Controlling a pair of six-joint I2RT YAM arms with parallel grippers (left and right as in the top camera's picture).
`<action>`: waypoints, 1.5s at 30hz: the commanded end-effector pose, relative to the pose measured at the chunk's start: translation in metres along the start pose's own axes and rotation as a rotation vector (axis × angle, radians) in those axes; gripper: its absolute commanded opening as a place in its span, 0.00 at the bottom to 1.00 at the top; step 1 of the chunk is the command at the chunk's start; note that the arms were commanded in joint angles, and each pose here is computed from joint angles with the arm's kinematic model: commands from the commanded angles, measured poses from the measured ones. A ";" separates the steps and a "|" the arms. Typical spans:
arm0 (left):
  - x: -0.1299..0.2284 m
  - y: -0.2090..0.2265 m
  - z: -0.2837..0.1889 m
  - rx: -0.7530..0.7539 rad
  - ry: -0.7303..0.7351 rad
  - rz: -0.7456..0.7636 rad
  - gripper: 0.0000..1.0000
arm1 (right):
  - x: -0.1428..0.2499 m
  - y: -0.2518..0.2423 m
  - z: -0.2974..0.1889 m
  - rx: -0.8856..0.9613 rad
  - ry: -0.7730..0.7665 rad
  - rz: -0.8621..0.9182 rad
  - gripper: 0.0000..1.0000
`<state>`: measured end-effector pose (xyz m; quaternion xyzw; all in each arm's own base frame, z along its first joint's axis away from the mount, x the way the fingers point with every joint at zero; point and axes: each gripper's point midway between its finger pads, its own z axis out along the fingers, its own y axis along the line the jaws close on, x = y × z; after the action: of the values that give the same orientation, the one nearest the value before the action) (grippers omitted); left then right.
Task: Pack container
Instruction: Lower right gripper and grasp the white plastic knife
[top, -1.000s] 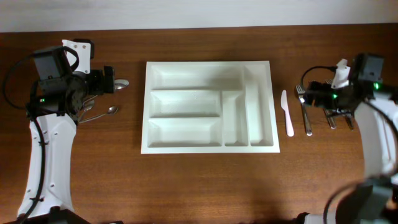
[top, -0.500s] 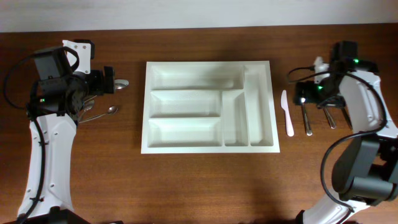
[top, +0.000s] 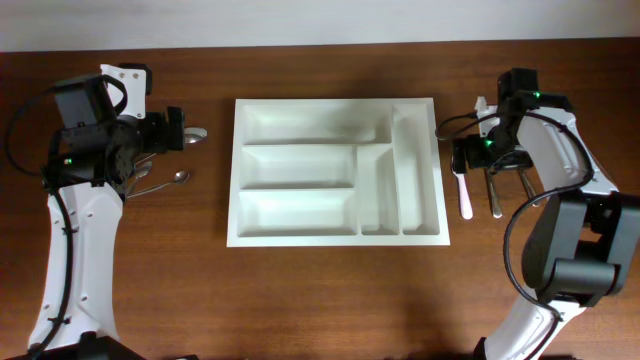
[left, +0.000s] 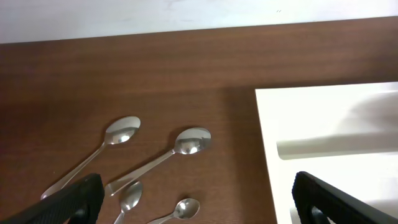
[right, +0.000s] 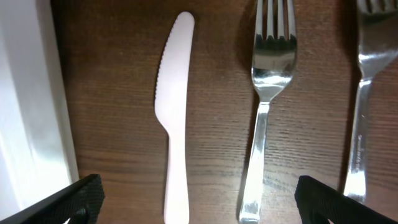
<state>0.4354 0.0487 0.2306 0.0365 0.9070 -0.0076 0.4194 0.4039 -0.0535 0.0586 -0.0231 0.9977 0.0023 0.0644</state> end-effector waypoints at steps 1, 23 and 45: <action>-0.006 0.004 0.000 -0.011 -0.009 0.016 0.99 | -0.002 -0.002 0.010 0.005 0.019 -0.006 0.99; -0.006 0.004 0.000 -0.011 -0.009 0.016 0.99 | 0.021 0.017 0.056 -0.063 0.162 -0.024 0.77; -0.006 0.004 0.000 -0.011 -0.009 0.016 0.99 | 0.038 0.020 0.079 -0.078 0.248 -0.021 0.33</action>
<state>0.4354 0.0487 0.2306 0.0365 0.9070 -0.0076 0.4194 0.3864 -0.0427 -0.0020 -0.0325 0.9989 0.0210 -0.0271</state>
